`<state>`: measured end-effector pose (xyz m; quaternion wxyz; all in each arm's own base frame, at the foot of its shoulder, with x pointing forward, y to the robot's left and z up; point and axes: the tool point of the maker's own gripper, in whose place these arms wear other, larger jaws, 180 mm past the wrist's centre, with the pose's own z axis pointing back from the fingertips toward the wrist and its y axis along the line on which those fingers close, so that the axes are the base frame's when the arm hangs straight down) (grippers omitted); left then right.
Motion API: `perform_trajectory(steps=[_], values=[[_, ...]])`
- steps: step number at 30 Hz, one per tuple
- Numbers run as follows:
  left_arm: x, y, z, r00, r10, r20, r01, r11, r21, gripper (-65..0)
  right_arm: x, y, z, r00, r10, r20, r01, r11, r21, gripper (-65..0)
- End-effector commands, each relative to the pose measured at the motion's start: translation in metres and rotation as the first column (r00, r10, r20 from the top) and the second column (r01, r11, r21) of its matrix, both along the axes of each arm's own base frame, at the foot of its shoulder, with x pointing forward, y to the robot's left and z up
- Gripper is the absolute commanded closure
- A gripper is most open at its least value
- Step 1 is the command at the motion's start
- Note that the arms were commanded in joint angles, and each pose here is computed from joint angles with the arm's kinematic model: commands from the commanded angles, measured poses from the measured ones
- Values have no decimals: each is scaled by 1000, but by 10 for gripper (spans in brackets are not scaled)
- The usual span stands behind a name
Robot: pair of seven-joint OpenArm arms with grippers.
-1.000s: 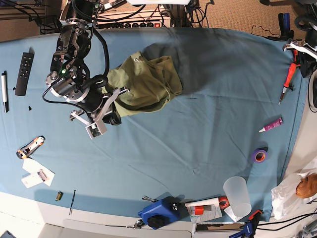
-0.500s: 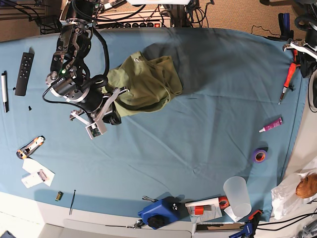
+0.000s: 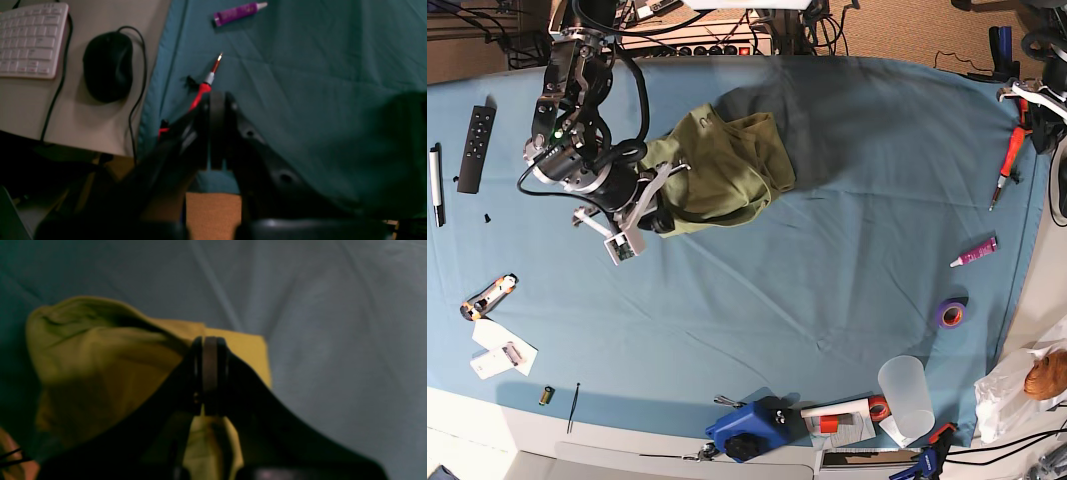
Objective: Layout the t-shirt on the table in an organized manner, then fold the t-shirt properly
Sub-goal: 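Release the bundle and raise the right gripper away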
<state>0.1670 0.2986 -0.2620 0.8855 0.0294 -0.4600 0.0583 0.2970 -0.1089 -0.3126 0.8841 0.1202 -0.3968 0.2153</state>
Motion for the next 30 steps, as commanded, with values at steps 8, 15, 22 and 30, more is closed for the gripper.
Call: perform_trajectory(steps=[8, 15, 22, 30], values=[[0, -5, 7, 999, -50, -2, 50, 999, -10, 0, -25, 11, 30, 995, 37, 90, -37, 999, -2, 0], [1, -27, 12, 986, -164, 33, 165, 984, -61, 0, -65, 17, 35, 996, 61, 66, -60, 998, -30, 0], [4, -24, 17, 981, -194, 25, 194, 980, -32, 0, -94, 17, 22, 998, 69, -14, -70, 997, -45, 0], [18, -12, 39, 964, -265, 30, 262, 962, 76, 0, -112, 3, 5, 995, 35, -98, -47, 992, -116, 0]])
